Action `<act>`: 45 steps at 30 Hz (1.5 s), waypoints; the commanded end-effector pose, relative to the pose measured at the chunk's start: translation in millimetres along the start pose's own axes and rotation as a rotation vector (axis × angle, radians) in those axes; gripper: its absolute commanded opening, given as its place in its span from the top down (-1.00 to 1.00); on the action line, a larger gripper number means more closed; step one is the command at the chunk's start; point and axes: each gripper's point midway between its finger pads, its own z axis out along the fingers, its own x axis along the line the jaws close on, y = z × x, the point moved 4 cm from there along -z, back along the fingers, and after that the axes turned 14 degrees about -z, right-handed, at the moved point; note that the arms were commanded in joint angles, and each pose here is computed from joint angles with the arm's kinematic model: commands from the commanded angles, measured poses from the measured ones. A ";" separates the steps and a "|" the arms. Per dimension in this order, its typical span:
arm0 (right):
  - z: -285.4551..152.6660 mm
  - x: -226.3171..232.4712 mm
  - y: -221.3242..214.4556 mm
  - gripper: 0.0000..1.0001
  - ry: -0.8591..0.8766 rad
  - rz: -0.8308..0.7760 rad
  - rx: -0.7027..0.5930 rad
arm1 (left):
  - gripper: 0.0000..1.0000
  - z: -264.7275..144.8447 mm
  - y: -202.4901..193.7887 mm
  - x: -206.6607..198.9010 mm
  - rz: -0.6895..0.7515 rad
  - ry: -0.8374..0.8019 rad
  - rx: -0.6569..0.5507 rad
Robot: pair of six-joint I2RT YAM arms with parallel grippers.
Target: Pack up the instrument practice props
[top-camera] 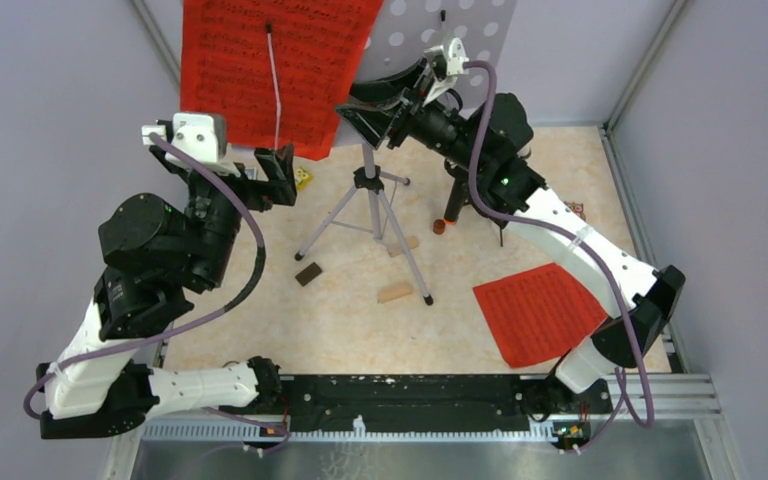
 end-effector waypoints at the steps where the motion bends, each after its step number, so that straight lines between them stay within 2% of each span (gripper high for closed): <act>1: -2.9 1.2 -2.3 0.08 -0.023 0.103 -0.014 | -0.98 2.5 5.0 -3.9 -0.022 -0.008 -0.025; 13: 20.7 9.8 21.4 0.11 0.085 0.226 -0.167 | -0.97 1.5 12.8 -3.8 -0.058 -0.022 -0.065; 22: 30.1 3.1 41.8 0.51 0.070 0.218 -0.233 | -0.97 11.7 26.4 -9.6 -0.093 0.018 -0.167; 27: 27.5 3.7 44.9 0.98 0.071 0.188 -0.218 | -0.97 23.6 32.7 -18.1 -0.073 0.073 -0.196; 28: 26.7 4.3 44.9 1.00 0.075 0.184 -0.215 | -0.97 25.9 33.4 -21.2 -0.064 0.073 -0.194; 33: 21.6 5.4 50.4 1.00 0.073 0.159 -0.220 | -0.97 36.8 36.1 -34.2 -0.026 0.080 -0.186; 40: 17.0 6.9 53.1 1.00 0.074 0.144 -0.226 | -0.97 38.2 55.2 -23.0 -0.036 0.194 -0.222; 45: 15.3 8.0 52.9 1.00 0.078 0.144 -0.224 | -0.97 39.7 54.8 -19.6 -0.010 0.240 -0.210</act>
